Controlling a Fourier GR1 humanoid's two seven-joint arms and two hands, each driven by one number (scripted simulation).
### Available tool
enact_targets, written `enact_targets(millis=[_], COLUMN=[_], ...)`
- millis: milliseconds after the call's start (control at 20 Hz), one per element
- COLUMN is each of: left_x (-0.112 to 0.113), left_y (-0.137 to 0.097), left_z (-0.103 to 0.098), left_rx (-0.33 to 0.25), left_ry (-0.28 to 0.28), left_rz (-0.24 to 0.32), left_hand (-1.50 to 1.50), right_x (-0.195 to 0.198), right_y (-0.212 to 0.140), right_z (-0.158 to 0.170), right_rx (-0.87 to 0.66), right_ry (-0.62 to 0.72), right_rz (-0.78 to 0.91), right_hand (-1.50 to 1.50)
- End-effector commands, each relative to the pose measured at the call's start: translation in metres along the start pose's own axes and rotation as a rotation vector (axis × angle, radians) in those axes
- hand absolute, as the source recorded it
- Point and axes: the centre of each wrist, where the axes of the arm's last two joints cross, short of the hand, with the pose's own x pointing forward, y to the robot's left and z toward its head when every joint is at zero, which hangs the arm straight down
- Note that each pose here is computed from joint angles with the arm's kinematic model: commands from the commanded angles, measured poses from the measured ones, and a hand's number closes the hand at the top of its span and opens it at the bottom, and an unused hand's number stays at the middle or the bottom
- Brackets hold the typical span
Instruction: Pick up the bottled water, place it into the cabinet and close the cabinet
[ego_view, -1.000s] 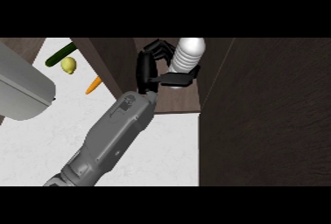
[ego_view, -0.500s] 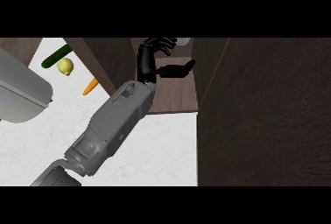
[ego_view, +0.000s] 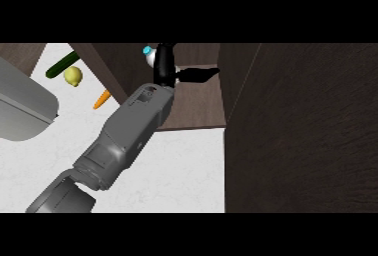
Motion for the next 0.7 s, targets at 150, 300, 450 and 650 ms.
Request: enact_targets(millis=[150,300,450,650], left_x=[0.014,0.013,0.021,0.014], left_y=[0.0,0.003,-0.003,-0.004], left_z=[-0.012,-0.01,-0.01,0.004], left_rx=[-0.017,-0.036,-0.087,-0.158], left_ry=[-0.032,-0.095,-0.103,-0.082], left_rz=[0.077,0.158,0.286,0.347], left_hand=[-1.5,-1.5,-1.5,-1.5], right_x=[0.022,0.025,0.027,0.025], right_y=[0.015,0.006,0.008,0.003], right_z=[-0.004,-0.004,-0.01,-0.006], right_rx=[-0.001,0.006,0.026,0.018], right_ry=[-0.062,-0.069,-0.062,-0.037], right_rz=[-0.023,-0.015,0.004,0.009], right_hand=[-1.5,-1.5,-1.5,-1.5])
